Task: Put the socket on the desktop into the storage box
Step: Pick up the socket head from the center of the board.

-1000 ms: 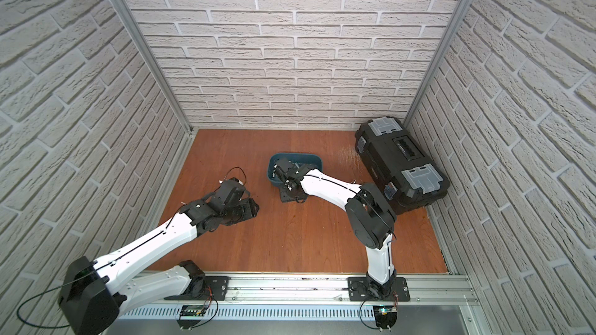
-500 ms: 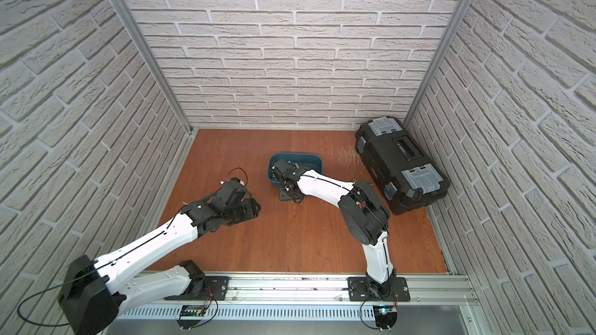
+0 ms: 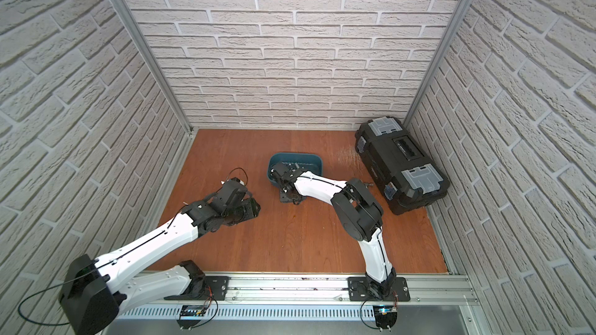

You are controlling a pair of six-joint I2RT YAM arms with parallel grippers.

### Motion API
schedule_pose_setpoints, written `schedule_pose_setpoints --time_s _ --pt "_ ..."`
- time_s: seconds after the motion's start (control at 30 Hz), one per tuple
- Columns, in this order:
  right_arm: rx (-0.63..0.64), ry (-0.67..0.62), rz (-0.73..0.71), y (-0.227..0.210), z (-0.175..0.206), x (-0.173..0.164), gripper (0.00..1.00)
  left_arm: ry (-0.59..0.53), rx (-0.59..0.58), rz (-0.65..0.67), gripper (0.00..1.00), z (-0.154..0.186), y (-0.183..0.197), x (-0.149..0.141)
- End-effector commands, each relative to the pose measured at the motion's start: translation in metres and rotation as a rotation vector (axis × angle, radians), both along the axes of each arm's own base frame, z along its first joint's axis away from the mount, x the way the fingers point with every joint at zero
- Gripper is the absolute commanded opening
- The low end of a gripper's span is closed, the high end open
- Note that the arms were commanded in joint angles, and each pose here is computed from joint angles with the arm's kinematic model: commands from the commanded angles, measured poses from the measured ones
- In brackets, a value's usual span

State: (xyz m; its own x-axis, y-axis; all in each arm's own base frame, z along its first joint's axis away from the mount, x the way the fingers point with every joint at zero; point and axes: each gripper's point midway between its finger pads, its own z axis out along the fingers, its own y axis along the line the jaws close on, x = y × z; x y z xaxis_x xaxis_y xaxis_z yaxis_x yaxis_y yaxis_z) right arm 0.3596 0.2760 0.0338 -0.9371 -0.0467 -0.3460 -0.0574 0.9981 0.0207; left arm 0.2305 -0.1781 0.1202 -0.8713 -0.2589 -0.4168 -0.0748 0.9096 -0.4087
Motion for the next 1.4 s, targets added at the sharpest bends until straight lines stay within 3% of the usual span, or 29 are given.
schedule_pose_setpoints --time_s 0.0,0.8,0.93,1.37 --pt "0.021 -0.052 -0.017 0.011 0.007 0.010 0.40 -0.012 0.005 0.004 0.56 -0.001 -0.001 0.003" --pt "0.000 -0.052 -0.034 0.013 -0.006 0.017 0.29 -0.003 0.014 0.003 0.56 -0.002 -0.001 0.003" --pt "0.001 -0.047 -0.029 0.013 -0.007 0.015 0.22 -0.003 0.015 0.005 0.56 -0.003 0.000 0.002" --pt "0.050 -0.064 0.003 0.010 0.019 -0.005 0.18 -0.019 0.012 0.010 0.56 0.001 -0.001 0.005"
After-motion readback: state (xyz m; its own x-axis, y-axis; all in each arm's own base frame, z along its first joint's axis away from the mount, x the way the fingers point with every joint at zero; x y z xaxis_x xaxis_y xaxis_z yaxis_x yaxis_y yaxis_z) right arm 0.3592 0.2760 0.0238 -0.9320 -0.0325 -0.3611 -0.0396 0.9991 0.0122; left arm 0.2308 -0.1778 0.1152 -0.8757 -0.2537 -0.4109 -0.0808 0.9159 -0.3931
